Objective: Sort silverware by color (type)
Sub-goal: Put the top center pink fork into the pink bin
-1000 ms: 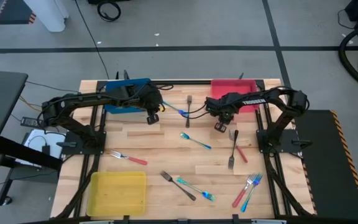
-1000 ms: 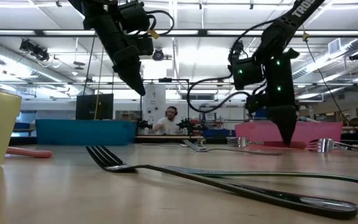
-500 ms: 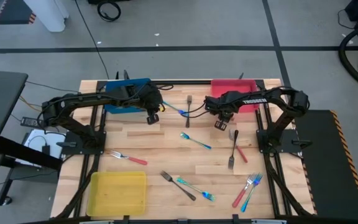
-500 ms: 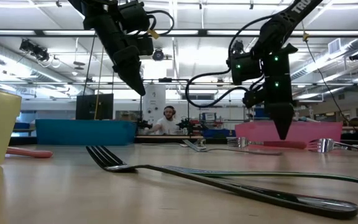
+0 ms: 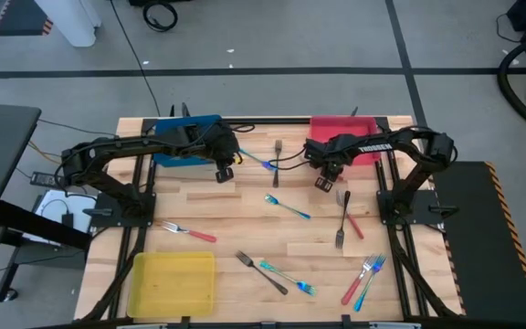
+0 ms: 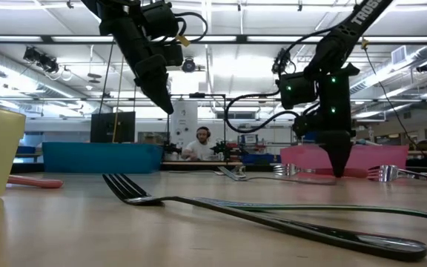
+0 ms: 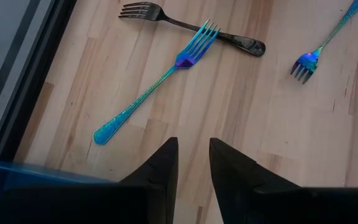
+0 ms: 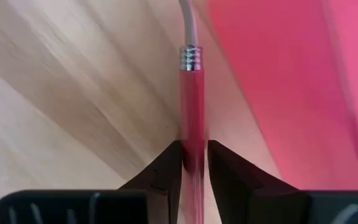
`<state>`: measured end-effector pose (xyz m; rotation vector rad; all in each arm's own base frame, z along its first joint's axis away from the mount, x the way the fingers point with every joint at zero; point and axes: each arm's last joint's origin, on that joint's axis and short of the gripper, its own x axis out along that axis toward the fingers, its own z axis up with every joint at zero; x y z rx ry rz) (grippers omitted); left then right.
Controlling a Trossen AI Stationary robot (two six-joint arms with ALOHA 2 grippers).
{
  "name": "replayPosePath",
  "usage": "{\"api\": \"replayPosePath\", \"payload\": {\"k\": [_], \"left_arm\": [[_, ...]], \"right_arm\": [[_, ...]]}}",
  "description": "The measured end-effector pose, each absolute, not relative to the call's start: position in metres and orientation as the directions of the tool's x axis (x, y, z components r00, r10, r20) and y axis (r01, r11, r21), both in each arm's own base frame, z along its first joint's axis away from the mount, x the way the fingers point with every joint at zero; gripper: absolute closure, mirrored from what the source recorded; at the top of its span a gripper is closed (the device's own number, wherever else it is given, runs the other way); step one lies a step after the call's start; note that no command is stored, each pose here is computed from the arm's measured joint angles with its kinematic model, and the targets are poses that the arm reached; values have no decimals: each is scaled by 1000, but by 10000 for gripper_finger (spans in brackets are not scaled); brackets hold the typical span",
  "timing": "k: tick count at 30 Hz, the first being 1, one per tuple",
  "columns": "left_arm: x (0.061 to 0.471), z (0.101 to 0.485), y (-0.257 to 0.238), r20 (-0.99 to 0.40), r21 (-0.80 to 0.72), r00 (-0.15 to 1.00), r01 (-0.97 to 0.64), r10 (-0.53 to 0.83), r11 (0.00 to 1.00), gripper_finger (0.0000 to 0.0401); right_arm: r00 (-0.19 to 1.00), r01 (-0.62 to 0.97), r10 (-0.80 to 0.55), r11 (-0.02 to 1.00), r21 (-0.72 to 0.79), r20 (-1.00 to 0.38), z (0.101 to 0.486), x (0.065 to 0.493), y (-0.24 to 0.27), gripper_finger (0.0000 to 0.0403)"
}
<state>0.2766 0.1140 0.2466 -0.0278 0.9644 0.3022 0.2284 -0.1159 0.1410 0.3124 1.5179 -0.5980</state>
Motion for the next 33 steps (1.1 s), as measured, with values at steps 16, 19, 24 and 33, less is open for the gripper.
{"api": "replayPosePath", "payload": {"k": [16,19,24,33], "left_arm": [[277,247,114,-812,110,532,-266,241,958,310],[277,247,114,-811,110,532,-266,241,958,310],[277,247,114,-811,110,532,-266,241,958,310],[277,247,114,-811,110,533,-266,241,958,310]], "right_arm": [[-52,537,-156,829,-159,-986,141,231,-106,371],[-47,527,-144,837,-147,-988,144,230,-101,371],[5,534,-161,835,-134,-987,163,225,-93,371],[198,547,-292,825,-141,-936,219,200,-87,370]]}}
